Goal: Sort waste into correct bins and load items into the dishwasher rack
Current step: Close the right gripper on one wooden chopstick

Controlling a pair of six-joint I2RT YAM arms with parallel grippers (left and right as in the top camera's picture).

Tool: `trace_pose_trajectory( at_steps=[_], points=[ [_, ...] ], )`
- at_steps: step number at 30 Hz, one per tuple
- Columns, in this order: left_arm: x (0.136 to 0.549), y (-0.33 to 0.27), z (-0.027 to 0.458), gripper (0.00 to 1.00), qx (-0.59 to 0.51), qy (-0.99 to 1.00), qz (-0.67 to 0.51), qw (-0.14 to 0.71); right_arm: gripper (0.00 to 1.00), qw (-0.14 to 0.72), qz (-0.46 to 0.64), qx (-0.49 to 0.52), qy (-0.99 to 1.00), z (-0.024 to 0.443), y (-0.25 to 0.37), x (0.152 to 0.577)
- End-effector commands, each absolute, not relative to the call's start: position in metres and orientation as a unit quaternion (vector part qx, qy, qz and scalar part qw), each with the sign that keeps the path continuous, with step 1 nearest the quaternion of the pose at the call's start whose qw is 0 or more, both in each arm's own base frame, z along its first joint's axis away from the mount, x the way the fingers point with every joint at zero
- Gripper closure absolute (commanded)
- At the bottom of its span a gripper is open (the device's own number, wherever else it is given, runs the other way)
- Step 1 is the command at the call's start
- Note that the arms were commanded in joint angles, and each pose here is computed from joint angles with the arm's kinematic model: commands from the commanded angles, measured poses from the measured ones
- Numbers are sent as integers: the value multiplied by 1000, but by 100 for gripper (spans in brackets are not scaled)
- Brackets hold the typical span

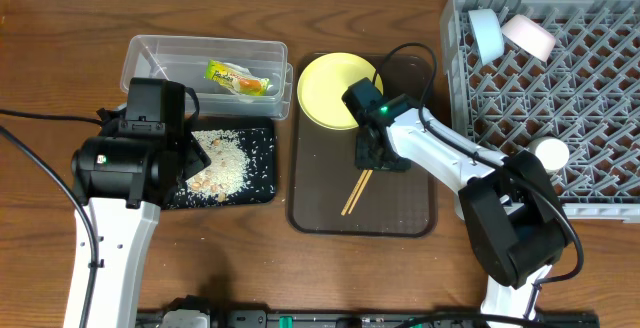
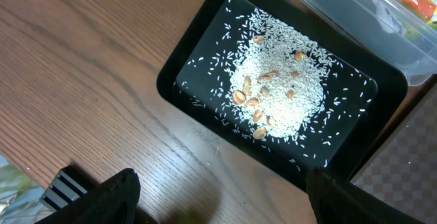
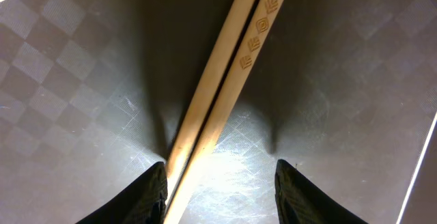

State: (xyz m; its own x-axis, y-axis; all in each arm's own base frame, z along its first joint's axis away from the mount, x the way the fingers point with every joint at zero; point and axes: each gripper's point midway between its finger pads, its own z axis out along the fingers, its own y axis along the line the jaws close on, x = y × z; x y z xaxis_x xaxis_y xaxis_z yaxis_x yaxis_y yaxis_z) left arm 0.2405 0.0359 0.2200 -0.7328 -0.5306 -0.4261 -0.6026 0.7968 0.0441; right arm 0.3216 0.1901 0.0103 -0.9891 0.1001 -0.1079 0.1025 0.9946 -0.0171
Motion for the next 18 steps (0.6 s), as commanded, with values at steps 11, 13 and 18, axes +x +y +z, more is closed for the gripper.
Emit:
trace_pose_trajectory(
  at_steps=[11, 13, 18],
  points=[
    [240, 39, 222, 19, -300, 927, 97, 203, 54, 37, -26, 69, 997, 9, 183, 309],
    [240, 39, 222, 19, -300, 927, 97, 202, 53, 34, -28, 69, 997, 9, 182, 307],
    [240, 39, 222, 19, -300, 927, 97, 203, 53, 28, -32, 70, 997, 3, 180, 301]
  ],
)
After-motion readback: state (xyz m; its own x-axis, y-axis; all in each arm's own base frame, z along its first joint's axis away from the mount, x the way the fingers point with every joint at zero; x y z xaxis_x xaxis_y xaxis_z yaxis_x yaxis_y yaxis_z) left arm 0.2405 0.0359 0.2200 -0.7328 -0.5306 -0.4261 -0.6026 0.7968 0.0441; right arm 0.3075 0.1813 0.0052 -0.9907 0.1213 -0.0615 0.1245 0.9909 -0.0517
